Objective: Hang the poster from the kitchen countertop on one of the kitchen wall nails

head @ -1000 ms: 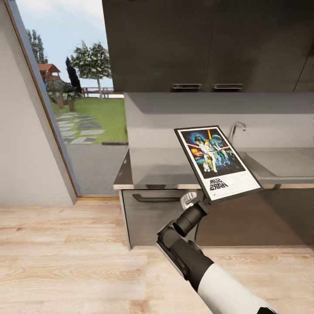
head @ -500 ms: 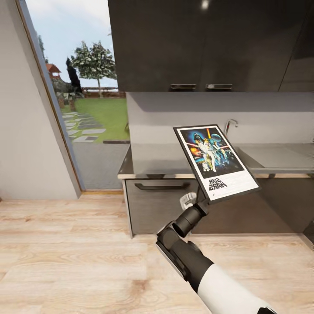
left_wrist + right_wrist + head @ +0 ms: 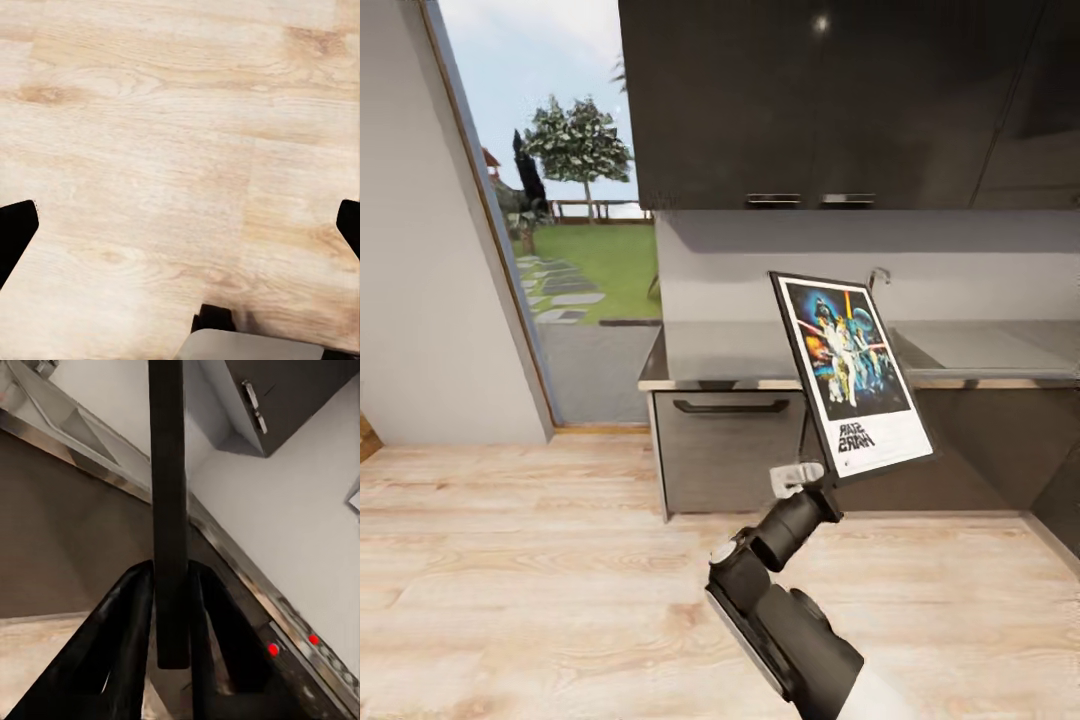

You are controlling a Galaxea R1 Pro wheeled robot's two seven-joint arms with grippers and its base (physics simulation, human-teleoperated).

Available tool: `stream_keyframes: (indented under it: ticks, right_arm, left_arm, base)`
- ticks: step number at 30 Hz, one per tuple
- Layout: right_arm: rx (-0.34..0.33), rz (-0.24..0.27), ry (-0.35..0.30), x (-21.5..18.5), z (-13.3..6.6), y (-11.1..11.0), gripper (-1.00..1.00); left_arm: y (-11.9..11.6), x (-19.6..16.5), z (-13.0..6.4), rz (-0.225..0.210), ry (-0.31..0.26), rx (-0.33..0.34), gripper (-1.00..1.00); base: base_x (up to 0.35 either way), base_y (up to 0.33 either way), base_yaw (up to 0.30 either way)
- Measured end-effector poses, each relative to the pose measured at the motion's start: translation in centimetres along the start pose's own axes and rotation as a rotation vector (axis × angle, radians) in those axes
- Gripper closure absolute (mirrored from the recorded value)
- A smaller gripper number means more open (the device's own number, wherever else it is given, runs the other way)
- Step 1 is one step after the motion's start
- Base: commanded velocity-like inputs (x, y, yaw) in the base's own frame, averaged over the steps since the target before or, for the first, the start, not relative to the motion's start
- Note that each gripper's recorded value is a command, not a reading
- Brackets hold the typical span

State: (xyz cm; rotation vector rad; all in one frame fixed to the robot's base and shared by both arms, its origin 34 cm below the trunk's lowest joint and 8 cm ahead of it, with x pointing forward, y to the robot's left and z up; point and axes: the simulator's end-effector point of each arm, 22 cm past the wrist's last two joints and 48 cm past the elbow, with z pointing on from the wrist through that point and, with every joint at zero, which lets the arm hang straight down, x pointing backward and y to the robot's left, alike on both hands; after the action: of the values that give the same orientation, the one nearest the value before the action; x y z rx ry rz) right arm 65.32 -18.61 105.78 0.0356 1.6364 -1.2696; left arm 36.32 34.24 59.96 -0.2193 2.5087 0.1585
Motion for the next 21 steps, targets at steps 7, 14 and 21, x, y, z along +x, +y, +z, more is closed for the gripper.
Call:
stream_keyframes:
  ticks: [7, 14, 21]
  right_arm:
    - [-0.167, 0.204, -0.163, -2.9, -8.2, -0.2, 1.00]
    - [-0.303, 0.312, -0.255, -3.4, -13.8, -0.3, 1.00]
    - [-0.465, 0.419, -0.389, -3.3, -20.1, 0.0, 1.00]
  left_arm:
    - [0.0, 0.0, 0.0, 0.000, -0.001, 0.000, -1.00]
    - [0.0, 0.1, 0.0, 0.000, 0.001, 0.000, -1.00]
    - [0.0, 0.1, 0.0, 0.000, 0.001, 0.000, -1.00]
  base:
    - [-0.105, 0.000, 0.000]
    - [-0.013, 0.000, 0.000]
    - [-0.023, 0.000, 0.000]
